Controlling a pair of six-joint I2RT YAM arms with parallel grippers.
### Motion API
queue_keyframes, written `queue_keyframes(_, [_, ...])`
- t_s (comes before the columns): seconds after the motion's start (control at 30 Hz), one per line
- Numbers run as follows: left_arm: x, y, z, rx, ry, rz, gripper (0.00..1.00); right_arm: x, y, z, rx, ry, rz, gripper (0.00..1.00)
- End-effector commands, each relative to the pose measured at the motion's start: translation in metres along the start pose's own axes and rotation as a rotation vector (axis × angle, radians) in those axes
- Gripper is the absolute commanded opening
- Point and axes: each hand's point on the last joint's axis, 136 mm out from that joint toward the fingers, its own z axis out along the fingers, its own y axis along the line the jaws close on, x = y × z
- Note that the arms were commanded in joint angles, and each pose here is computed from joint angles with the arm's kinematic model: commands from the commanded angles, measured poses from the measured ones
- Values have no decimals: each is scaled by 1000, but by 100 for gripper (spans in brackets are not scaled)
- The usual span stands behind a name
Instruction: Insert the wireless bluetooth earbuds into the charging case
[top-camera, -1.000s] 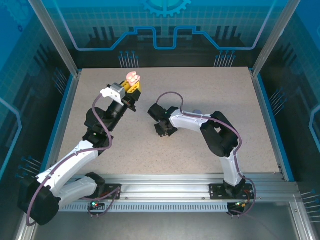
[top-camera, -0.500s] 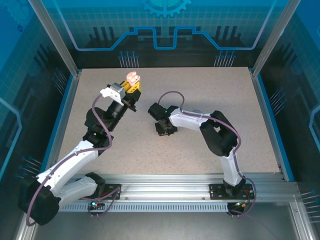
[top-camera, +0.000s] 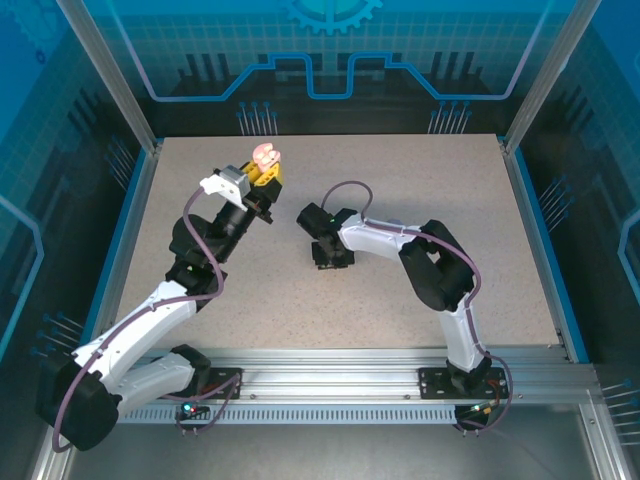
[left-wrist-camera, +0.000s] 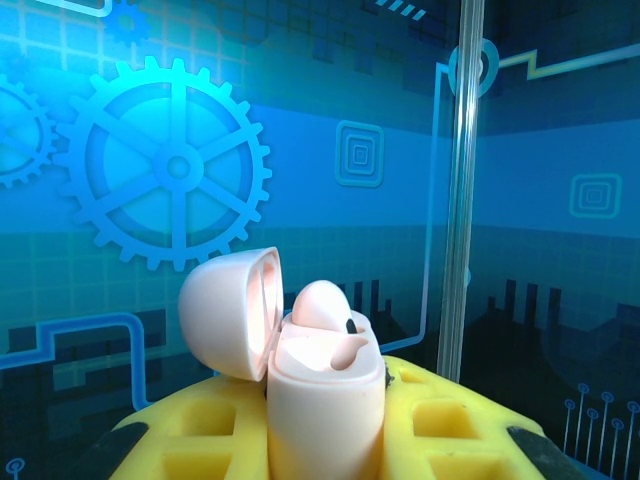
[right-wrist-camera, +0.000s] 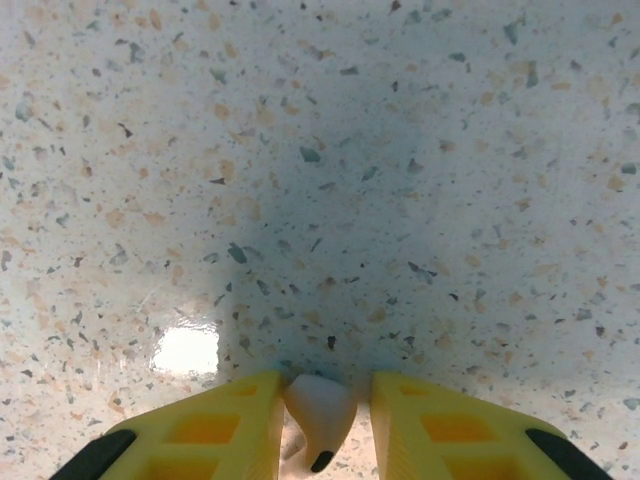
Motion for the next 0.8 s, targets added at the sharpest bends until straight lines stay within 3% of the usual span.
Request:
queue_keyframes(0.0, [-12, -2, 1, 15, -42, -2, 0, 1, -3, 14, 12, 37, 41, 29])
queue_keyframes(0.27, [-14, -2, 2, 16, -45, -1, 0, 1, -3, 14, 7, 41, 42, 26])
queue_keyframes(0.77, [-13, -2, 0, 15, -48, -8, 0, 21, -3, 10, 35, 78, 123, 30])
